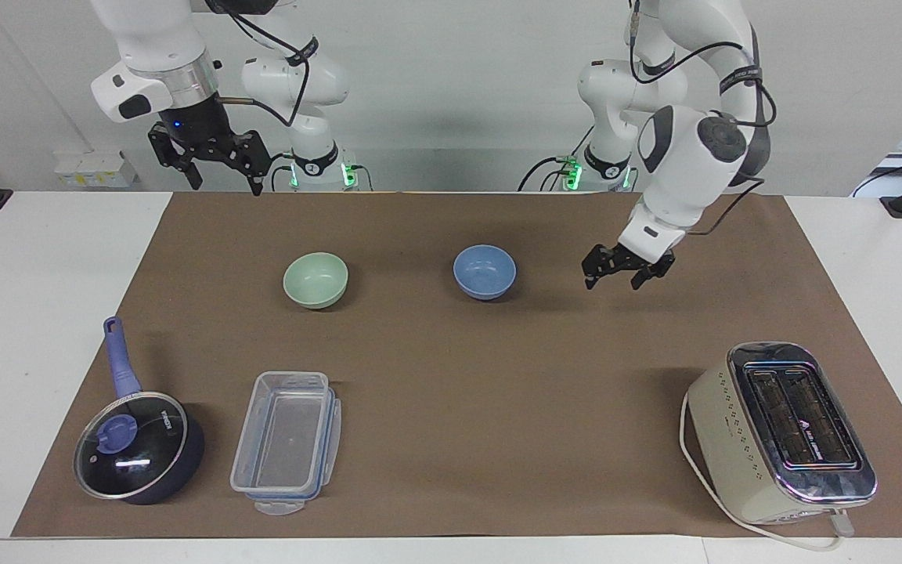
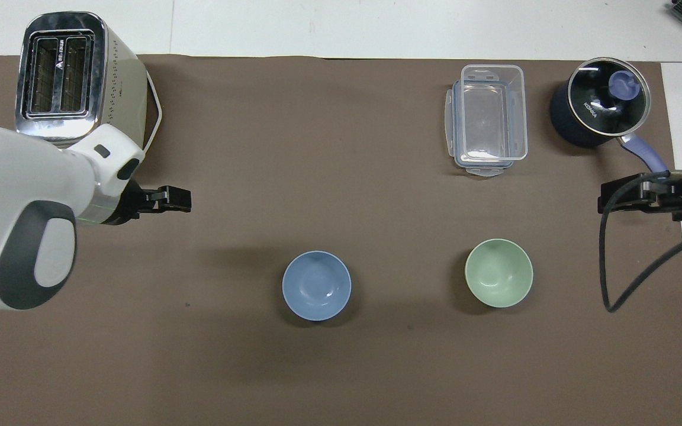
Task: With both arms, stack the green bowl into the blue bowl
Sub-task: 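Open and withdraw the left gripper while the right gripper reaches out, then grasp the green bowl's rim with the right gripper and lift it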
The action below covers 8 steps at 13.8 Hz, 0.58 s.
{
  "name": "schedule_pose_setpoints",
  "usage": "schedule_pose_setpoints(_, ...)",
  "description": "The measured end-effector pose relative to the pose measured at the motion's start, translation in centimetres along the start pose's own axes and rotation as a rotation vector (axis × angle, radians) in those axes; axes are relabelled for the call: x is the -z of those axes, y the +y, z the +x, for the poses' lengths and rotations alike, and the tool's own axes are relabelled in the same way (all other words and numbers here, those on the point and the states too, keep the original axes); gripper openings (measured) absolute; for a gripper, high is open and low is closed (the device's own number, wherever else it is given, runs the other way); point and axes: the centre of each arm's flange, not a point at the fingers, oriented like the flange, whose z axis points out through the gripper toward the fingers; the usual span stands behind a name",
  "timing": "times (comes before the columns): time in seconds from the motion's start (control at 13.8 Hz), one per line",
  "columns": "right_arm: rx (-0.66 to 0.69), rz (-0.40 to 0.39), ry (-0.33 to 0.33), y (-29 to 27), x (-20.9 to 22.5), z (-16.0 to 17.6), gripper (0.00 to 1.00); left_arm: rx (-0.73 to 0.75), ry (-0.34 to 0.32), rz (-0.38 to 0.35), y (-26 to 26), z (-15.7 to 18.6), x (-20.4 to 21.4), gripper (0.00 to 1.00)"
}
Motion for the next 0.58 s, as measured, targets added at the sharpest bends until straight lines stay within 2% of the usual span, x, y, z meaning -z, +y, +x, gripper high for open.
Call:
schedule_pose_setpoints(0.29, 0.011, 0.001, -0.019, -0.1, -2.0, 0.4, 1.0, -0.005, -0.004, 0.003, -1.2, 1.3, 5.6, 1.0)
schedule_pose_setpoints(0.58, 0.018, 0.005, -0.016, -0.3, -9.1, 1.7, 1.0, -0.023, -0.007, 0.078, -2.6, 1.8, 9.1, 1.0)
